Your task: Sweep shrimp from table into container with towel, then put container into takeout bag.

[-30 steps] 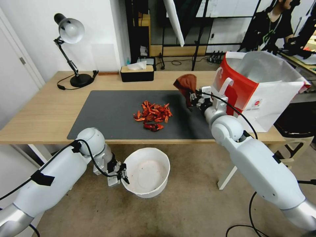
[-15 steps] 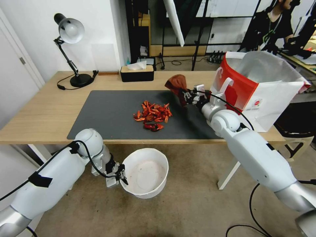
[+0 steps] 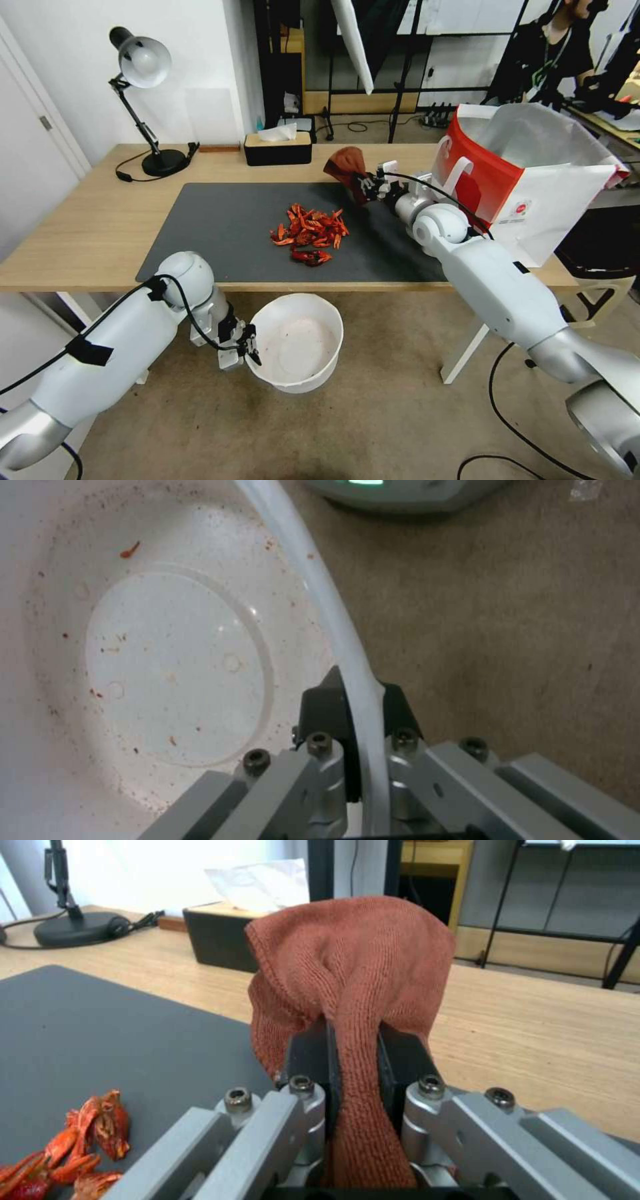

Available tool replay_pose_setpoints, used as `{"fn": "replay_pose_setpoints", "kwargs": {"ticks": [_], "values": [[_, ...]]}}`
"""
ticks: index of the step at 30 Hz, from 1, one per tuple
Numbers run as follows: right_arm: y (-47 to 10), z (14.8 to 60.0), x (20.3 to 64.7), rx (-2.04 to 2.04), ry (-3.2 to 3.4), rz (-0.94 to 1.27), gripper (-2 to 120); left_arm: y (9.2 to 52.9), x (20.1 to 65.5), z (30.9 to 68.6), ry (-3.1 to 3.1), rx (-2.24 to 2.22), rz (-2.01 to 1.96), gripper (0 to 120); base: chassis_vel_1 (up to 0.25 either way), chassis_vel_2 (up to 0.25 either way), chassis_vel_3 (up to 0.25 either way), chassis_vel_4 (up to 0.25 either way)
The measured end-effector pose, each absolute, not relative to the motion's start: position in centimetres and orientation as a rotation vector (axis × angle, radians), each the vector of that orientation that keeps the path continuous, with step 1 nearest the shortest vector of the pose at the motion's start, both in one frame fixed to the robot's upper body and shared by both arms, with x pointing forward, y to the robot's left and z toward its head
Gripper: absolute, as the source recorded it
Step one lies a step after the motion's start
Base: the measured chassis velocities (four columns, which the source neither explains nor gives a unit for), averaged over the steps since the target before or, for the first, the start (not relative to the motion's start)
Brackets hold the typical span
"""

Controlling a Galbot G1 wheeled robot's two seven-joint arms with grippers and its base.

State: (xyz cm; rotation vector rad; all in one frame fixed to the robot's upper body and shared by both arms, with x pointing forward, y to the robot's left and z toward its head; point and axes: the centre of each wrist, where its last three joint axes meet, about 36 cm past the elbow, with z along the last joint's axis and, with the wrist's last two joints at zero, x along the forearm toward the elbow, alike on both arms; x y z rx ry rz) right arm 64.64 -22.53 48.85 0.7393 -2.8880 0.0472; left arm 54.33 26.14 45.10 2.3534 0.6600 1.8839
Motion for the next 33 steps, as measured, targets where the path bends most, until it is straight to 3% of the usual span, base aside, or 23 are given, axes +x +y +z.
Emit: {"fn": "replay_pose_setpoints", "kwargs": {"ticks": [18,33], "values": [[-22.8,48.2,68.2,0.844,-2.746,0.092,8,24.3,54.5,45.5,0.613,2.327,1.893,0,0.0,0.0,0.0,0.0],[-22.0,48.7,68.6,0.86,-2.624,0.229,8,24.6,54.4,46.1,0.618,2.311,1.902,0,0.0,0.0,0.0,0.0]]}}
